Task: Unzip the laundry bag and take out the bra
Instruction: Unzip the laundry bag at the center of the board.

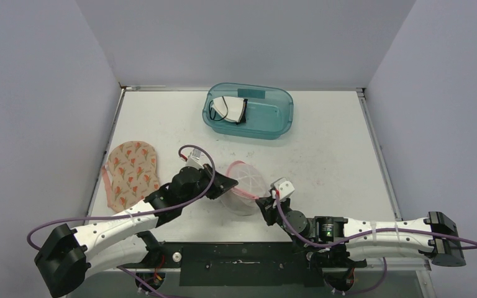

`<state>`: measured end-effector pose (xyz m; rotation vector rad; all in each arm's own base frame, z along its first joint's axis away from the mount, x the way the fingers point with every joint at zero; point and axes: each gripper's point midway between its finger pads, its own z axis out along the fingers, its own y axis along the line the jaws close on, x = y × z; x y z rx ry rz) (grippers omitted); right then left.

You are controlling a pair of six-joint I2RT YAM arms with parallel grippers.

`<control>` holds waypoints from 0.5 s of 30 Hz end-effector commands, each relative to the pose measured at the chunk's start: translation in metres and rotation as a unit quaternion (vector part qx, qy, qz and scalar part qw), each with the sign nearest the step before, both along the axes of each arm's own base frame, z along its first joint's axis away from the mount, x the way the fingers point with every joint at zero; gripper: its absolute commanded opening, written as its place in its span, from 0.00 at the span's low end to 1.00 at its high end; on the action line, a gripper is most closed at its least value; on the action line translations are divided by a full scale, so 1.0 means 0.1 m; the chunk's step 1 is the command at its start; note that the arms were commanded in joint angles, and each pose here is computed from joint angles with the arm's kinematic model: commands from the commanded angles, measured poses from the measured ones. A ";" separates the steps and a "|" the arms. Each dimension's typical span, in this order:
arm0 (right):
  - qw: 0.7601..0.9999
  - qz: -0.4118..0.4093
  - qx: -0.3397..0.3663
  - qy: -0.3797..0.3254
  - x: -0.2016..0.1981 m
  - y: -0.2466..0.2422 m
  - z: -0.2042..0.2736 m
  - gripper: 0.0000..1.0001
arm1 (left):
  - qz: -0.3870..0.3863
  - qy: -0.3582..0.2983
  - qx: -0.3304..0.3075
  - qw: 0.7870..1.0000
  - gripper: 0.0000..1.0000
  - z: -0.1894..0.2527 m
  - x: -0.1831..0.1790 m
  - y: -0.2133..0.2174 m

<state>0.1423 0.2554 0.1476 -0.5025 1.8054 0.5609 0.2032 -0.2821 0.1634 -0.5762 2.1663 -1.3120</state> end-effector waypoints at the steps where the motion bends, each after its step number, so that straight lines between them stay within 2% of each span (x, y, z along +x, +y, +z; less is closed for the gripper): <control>1: 1.000 -0.015 0.017 -0.002 0.02 -0.02 0.09 0.09 | 0.030 -0.025 -0.014 0.999 0.00 0.12 0.12 0.07; 2: 1.000 -0.011 0.028 0.003 0.00 0.00 0.13 0.18 | 0.031 -0.026 -0.017 0.999 0.00 0.12 0.12 0.07; 6: 0.995 -0.023 0.088 0.028 -0.02 -0.01 0.31 0.62 | 0.045 -0.040 -0.044 0.997 0.00 0.17 0.13 0.08; 8: 0.990 -0.049 0.124 0.048 0.01 -0.05 0.35 0.77 | 0.053 -0.052 -0.060 0.995 0.00 0.19 0.13 0.08; 12: 0.971 -0.099 0.187 0.111 0.07 -0.14 0.22 0.86 | 0.076 -0.087 -0.081 0.990 0.00 0.19 0.11 0.10; 15: 0.945 -0.083 0.267 0.167 0.12 -0.04 0.20 0.88 | 0.113 -0.121 -0.102 0.981 0.00 0.18 0.07 0.17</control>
